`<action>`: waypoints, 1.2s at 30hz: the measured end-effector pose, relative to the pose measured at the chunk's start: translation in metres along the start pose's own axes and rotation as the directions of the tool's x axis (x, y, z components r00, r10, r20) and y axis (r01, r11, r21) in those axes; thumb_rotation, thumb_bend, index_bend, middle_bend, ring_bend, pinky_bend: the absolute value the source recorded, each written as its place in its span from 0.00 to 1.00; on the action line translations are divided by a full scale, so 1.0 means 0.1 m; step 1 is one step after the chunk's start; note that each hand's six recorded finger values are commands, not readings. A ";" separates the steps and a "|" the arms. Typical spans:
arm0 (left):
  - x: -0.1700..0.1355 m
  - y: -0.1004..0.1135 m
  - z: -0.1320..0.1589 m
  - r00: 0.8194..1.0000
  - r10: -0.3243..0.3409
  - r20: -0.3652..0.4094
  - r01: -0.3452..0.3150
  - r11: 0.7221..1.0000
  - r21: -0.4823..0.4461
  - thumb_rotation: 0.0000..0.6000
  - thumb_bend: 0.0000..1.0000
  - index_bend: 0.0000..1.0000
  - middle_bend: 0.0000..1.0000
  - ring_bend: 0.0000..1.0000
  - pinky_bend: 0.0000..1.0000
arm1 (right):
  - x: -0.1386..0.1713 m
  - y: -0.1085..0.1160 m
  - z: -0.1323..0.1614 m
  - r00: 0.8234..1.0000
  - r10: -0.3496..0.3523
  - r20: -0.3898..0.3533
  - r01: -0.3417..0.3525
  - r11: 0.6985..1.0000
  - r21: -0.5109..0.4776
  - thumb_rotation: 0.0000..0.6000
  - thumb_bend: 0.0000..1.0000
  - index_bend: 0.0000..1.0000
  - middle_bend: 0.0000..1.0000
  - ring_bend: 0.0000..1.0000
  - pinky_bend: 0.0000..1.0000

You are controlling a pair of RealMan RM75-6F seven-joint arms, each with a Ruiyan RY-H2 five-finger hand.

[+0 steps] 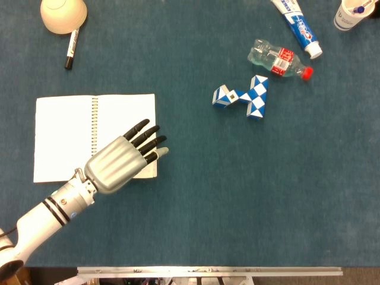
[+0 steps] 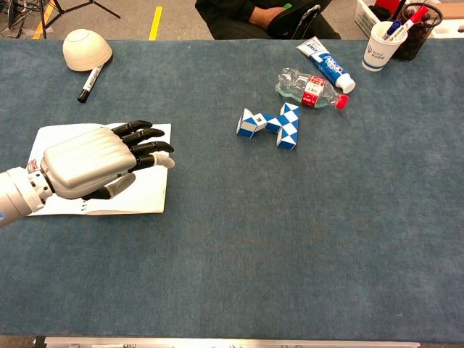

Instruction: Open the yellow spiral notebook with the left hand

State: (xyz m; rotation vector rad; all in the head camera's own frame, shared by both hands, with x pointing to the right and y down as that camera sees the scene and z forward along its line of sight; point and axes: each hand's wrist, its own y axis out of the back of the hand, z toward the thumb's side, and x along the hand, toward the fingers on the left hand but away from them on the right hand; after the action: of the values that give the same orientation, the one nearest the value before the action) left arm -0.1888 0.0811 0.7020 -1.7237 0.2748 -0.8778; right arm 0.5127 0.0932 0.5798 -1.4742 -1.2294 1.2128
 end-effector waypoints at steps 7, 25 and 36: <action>-0.22 0.10 -0.21 0.992 0.058 -0.115 -0.062 0.997 -0.038 1.00 0.64 0.16 0.11 0.00 0.00 | -0.03 0.00 0.02 1.000 0.017 -0.008 -0.017 1.000 0.012 1.00 0.35 0.09 0.10 0.00 0.00; -1.65 -0.05 -1.25 0.729 0.076 -0.681 -0.292 0.933 -0.209 1.00 0.51 0.10 0.07 0.00 0.00 | -0.13 -0.08 0.29 0.995 0.073 -0.066 -0.070 0.997 0.040 1.00 0.35 0.09 0.10 0.00 0.00; -2.31 -0.20 -1.26 0.582 0.073 -0.810 -0.402 0.892 -0.208 0.99 0.50 0.10 0.06 0.00 0.00 | -0.14 -0.08 0.36 0.994 0.076 -0.077 -0.073 0.997 0.041 1.00 0.35 0.09 0.10 0.00 0.00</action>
State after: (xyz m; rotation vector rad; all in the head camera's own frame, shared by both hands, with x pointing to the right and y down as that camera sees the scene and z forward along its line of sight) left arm -0.4394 0.1309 0.6368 -1.4585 1.3356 -1.4107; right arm 0.4753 0.0815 0.5836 -1.5370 -1.1019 1.2090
